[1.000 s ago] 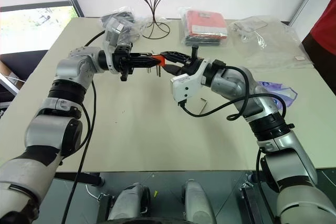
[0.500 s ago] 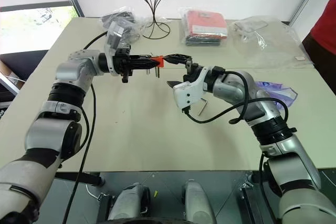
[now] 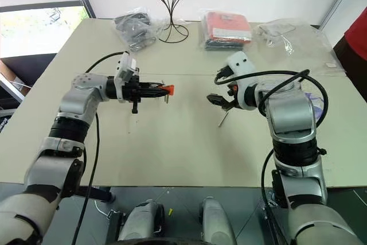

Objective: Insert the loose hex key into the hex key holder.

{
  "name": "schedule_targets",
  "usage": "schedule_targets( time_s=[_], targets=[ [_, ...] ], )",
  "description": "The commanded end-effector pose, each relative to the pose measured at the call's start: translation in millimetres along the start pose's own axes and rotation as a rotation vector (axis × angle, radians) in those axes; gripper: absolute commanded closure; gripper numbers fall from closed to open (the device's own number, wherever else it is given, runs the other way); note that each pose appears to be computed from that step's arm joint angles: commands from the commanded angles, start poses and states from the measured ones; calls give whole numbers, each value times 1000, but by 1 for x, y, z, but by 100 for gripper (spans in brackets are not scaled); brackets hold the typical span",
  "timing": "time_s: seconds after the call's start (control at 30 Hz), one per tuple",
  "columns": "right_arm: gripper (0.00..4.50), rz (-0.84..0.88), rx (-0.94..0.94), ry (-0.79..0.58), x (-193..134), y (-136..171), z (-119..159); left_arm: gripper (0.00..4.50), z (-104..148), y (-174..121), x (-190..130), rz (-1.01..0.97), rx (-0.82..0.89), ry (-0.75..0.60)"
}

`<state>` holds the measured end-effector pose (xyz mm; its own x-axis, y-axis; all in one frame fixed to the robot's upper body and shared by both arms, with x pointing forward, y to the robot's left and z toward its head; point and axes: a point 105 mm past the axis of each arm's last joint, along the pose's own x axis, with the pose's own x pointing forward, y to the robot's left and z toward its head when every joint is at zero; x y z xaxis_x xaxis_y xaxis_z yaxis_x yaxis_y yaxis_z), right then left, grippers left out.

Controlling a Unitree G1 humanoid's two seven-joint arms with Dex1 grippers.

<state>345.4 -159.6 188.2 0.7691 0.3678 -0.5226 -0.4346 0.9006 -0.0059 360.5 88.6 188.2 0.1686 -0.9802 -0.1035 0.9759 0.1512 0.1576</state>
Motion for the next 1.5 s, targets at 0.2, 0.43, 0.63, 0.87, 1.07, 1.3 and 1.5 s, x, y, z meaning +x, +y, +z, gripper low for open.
schedule_targets(
  time_s=[0.2, 0.43, 0.63, 0.87, 1.07, 1.3, 1.5],
  targets=[
    [9, -151, 190, -4, 15, -12, -13, 450, 12, -3, 6, 26, 8, -73],
    [9, -171, 263, 43, 36, 12, -35, 450, 13, -6, 10, 12, 27, -67],
    [9, -257, 282, 119, 38, 4, -61, 450, 11, -8, 13, 20, 27, -70],
    [9, -263, 320, 151, 44, 9, -71, 450, 7, -11, 13, 29, 20, -68],
    [60, -250, 356, 215, 54, 16, -84, 450, 7, -12, 14, 28, 26, -65],
    [397, -245, 302, 313, 60, 24, -107, 450, 7, -12, 14, 40, 30, -63],
    [448, -224, 306, 316, 63, 28, -105, 450, 6, -12, 12, 59, 30, -63]
  ],
)
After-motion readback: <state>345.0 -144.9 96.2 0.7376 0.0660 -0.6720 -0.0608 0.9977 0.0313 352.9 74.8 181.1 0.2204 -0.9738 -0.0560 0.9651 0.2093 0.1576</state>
